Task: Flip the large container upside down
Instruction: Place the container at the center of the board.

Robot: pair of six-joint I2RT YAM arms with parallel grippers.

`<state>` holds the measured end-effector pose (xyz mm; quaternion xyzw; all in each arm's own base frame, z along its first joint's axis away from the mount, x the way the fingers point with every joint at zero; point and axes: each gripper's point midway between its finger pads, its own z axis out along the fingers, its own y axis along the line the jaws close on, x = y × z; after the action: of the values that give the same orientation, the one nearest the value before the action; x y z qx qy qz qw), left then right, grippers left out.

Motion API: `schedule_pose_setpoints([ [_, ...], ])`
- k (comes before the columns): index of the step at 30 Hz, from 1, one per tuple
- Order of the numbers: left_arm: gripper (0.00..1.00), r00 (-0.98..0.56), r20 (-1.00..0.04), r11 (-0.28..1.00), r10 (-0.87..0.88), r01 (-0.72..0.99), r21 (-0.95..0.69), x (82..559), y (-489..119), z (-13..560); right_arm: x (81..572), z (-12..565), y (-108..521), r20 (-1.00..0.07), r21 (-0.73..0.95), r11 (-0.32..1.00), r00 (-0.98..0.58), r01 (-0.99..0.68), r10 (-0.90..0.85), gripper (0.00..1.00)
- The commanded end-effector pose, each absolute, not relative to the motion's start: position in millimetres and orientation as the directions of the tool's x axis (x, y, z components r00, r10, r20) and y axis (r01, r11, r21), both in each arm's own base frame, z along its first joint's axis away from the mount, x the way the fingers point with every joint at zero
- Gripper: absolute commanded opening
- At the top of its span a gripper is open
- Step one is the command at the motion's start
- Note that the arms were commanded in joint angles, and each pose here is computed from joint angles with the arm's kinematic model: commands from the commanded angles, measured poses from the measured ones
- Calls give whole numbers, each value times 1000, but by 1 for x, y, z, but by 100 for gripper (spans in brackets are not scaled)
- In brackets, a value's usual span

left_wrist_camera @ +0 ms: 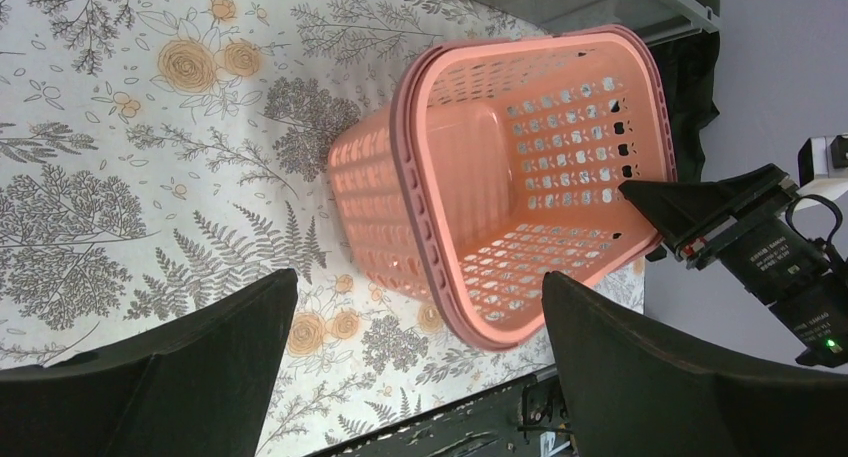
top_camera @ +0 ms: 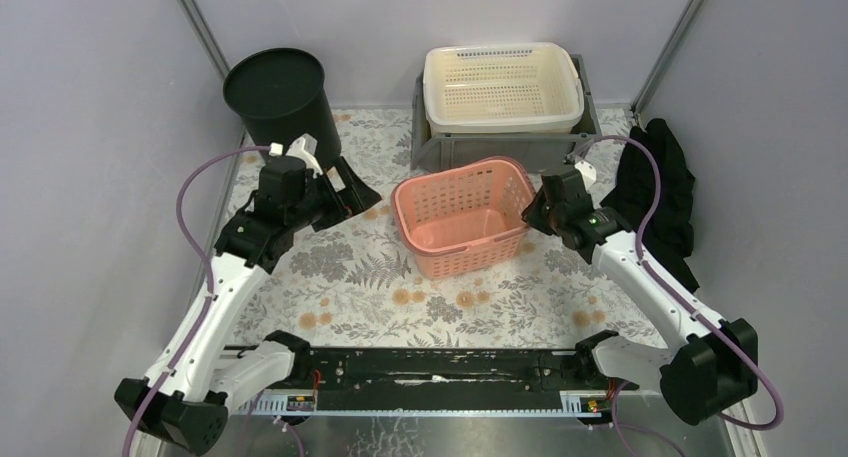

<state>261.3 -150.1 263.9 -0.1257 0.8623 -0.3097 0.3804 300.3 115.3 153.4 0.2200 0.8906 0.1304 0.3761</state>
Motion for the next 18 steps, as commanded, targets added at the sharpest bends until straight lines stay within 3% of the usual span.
schedule_pose_setpoints([
  [1,100,-660,-595,753,-459,66,-655,274,-160,272,307,181,131,-620,450,853,-594,265,512,38],
  [7,100,-660,-595,751,-459,71,-657,283,-169,274,294,172,134,-596,424,872,-650,244,472,75],
  [10,100,-670,-595,754,-444,79,-652,283,-177,273,290,182,129,-616,393,894,-660,215,430,86],
  [18,100,-689,-599,755,-408,114,-645,274,-205,275,308,243,132,-692,321,941,-652,107,310,87],
])
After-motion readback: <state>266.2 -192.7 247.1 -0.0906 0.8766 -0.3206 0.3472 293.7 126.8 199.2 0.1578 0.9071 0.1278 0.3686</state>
